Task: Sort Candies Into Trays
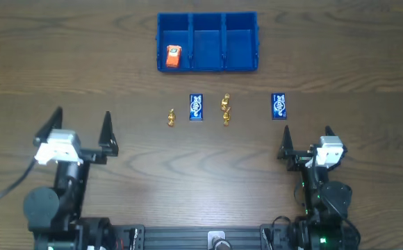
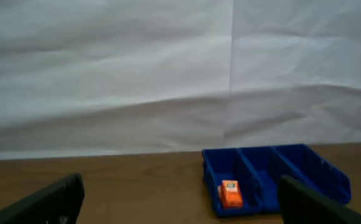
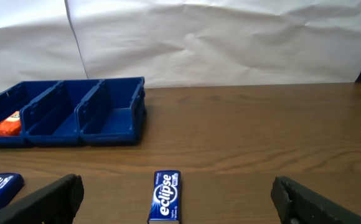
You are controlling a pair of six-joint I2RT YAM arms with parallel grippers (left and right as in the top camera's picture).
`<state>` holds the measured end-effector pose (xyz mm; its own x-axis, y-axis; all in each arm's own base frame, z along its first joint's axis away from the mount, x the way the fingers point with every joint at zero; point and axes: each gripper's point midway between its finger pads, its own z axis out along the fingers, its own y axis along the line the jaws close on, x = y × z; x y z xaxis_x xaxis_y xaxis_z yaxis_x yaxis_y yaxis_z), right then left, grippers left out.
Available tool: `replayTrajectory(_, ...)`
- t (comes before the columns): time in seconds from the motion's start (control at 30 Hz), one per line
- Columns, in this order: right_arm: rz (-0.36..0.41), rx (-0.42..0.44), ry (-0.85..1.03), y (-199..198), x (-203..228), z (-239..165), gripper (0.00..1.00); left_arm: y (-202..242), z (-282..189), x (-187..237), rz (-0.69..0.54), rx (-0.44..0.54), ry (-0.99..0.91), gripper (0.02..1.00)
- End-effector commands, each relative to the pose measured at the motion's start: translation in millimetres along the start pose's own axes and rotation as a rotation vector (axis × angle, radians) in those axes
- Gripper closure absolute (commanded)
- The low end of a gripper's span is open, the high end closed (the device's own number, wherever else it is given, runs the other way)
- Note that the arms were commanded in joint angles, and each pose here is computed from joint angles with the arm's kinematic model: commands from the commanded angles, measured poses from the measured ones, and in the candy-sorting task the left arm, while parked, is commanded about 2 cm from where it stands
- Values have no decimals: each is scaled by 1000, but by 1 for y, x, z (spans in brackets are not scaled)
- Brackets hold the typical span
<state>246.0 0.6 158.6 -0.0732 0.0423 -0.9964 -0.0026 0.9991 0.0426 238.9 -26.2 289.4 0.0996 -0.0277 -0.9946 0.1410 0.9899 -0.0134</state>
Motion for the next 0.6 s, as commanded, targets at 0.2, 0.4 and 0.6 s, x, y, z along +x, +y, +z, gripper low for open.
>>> replayTrajectory(0.2,10,-6,3,1,2,0,1,-9,-2,94,-25,67,76,18)
replayTrajectory(0.4,10,-6,3,1,2,0,1,-5,-5,103,-29,51,56,18)
replayTrajectory(0.6,10,-6,3,1,2,0,1,-6,-12,148,-61,52,241,18)
